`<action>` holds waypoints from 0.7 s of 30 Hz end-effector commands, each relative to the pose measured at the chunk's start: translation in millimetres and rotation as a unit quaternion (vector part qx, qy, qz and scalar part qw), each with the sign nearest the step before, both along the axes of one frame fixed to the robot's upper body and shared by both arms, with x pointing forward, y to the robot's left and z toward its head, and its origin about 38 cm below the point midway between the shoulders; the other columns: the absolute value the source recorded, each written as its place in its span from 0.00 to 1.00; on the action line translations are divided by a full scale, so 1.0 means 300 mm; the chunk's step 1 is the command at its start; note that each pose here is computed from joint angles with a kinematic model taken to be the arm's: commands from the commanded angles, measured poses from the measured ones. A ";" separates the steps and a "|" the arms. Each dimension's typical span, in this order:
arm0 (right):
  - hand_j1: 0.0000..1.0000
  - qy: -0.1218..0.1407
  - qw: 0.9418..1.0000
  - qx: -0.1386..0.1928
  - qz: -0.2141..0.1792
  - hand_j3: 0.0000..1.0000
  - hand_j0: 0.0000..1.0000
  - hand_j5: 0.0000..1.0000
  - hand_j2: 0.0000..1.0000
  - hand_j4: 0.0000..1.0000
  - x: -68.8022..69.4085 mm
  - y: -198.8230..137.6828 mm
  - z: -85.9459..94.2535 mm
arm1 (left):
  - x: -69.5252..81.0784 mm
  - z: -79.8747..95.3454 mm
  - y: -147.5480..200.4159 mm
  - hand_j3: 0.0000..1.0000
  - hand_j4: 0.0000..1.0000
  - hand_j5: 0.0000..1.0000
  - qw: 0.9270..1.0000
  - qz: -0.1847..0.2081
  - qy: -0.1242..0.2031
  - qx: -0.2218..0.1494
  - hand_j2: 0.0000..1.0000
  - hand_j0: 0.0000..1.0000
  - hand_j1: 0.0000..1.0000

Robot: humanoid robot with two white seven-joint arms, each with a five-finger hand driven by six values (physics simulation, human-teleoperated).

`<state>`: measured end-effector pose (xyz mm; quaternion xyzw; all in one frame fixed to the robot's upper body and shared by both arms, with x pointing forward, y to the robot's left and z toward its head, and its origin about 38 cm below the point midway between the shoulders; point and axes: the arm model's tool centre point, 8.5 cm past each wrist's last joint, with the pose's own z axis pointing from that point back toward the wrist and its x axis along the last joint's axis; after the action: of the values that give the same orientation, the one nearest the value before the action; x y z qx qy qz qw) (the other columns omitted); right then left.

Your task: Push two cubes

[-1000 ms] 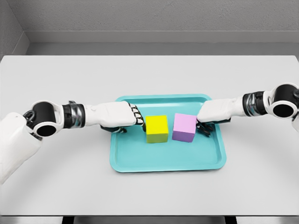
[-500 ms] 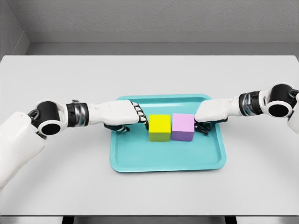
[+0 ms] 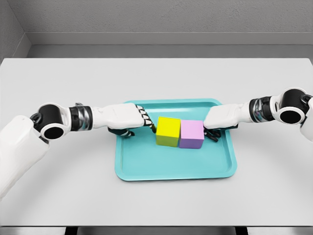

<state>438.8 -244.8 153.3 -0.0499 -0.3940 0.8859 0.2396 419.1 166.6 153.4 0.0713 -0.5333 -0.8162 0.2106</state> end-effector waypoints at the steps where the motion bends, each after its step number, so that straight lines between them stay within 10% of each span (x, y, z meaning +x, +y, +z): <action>1: 0.13 -0.014 1.000 -0.024 0.002 0.13 0.13 0.13 0.13 0.13 0.005 -0.020 -0.009 | -0.003 0.010 0.026 0.71 0.71 0.71 1.000 0.000 -0.006 0.008 0.71 0.71 0.71; 21: 0.13 -0.005 0.999 -0.036 0.025 0.13 0.13 0.13 0.13 0.13 -0.044 -0.012 -0.029 | -0.041 0.023 -0.019 0.71 0.71 0.71 1.000 -0.024 -0.006 -0.007 0.71 0.71 0.71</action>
<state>430.8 -250.2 148.5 -0.0650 -0.3716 0.8996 0.2199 407.0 161.0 159.3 0.0628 -0.5392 -0.8187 0.1874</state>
